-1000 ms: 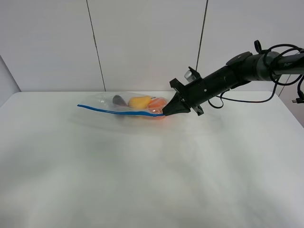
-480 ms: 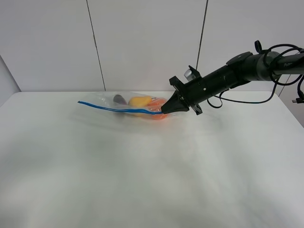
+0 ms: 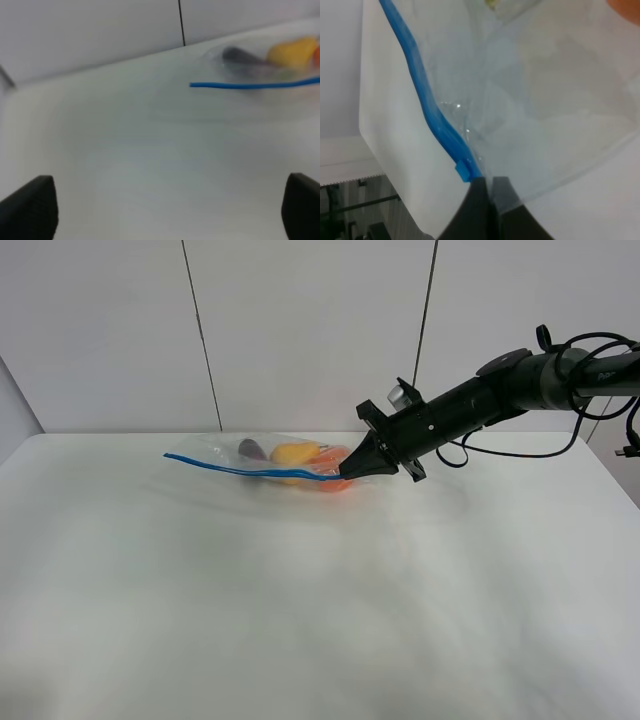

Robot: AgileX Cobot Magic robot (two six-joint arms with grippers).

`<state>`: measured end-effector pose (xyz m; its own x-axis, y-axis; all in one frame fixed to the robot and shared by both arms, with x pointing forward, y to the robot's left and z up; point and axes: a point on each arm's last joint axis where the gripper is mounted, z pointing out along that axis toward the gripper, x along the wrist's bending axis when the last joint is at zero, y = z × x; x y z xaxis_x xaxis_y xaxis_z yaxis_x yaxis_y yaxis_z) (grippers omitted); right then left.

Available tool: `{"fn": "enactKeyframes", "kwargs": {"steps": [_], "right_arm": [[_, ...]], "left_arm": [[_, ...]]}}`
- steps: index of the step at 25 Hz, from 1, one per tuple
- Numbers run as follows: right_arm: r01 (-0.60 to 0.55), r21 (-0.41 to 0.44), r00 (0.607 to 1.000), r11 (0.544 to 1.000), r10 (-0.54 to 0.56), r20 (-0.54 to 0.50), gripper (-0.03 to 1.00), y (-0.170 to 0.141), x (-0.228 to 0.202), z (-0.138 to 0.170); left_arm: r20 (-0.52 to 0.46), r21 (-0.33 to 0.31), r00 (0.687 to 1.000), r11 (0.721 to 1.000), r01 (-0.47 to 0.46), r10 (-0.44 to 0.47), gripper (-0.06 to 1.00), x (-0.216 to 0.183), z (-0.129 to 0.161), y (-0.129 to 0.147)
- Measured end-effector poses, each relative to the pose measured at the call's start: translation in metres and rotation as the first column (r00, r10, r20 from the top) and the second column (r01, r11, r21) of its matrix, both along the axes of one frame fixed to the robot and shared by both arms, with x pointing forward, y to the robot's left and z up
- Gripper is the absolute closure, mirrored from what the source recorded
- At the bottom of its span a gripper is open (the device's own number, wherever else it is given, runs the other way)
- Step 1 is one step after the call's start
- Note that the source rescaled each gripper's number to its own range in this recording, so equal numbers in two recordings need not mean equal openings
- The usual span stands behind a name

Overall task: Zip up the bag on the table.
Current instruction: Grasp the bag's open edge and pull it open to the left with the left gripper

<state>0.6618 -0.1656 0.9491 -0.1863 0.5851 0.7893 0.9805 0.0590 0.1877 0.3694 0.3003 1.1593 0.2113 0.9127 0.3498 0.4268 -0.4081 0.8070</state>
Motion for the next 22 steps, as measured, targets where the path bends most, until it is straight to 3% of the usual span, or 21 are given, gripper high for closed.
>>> {"fn": "enactKeyframes", "kwargs": {"steps": [2,3,4,6,7,8,11,15,22], "right_arm": [[0.000,0.000,1.000,1.000,0.000,0.000,0.97,0.000,0.000,0.000],[0.000,0.000,1.000,1.000,0.000,0.000,0.97,0.000,0.000,0.000],[0.000,0.000,1.000,1.000,0.000,0.000,0.97,0.000,0.000,0.000],[0.000,0.000,1.000,1.000,0.000,0.000,0.97,0.000,0.000,0.000],[0.000,0.000,1.000,1.000,0.000,0.000,0.97,0.000,0.000,0.000],[0.000,0.000,1.000,1.000,0.000,0.000,0.97,0.000,0.000,0.000],[0.000,0.000,1.000,1.000,0.000,0.000,0.97,0.000,0.000,0.000],[0.000,0.000,1.000,1.000,0.000,0.000,0.97,0.000,0.000,0.000],[0.000,0.000,1.000,1.000,0.000,0.000,0.97,0.000,0.000,0.000]], "left_arm": [[-0.007,0.188,0.995,0.977,0.097,-0.098,-0.06,0.023,-0.003,0.001],[-0.019,0.295,0.988,0.943,0.153,-0.155,-0.06,0.035,-0.006,0.001],[-0.039,0.401,0.977,0.892,0.209,-0.211,-0.06,0.047,-0.010,0.001],[-0.087,0.554,0.950,0.778,0.297,-0.300,-0.06,0.067,-0.018,0.001],[-0.109,0.606,0.935,0.723,0.332,-0.338,-0.06,0.077,-0.022,0.001],[-0.118,0.633,0.922,0.687,0.356,-0.368,-0.06,0.084,-0.026,0.000],[-0.134,0.620,0.892,0.666,0.415,-0.431,-0.06,0.108,-0.041,-0.008],[-0.147,0.566,0.846,0.658,0.497,-0.513,-0.06,0.129,-0.060,-0.032],[-0.179,0.547,0.721,0.542,0.639,-0.670,-0.06,0.149,-0.097,-0.104]]}}
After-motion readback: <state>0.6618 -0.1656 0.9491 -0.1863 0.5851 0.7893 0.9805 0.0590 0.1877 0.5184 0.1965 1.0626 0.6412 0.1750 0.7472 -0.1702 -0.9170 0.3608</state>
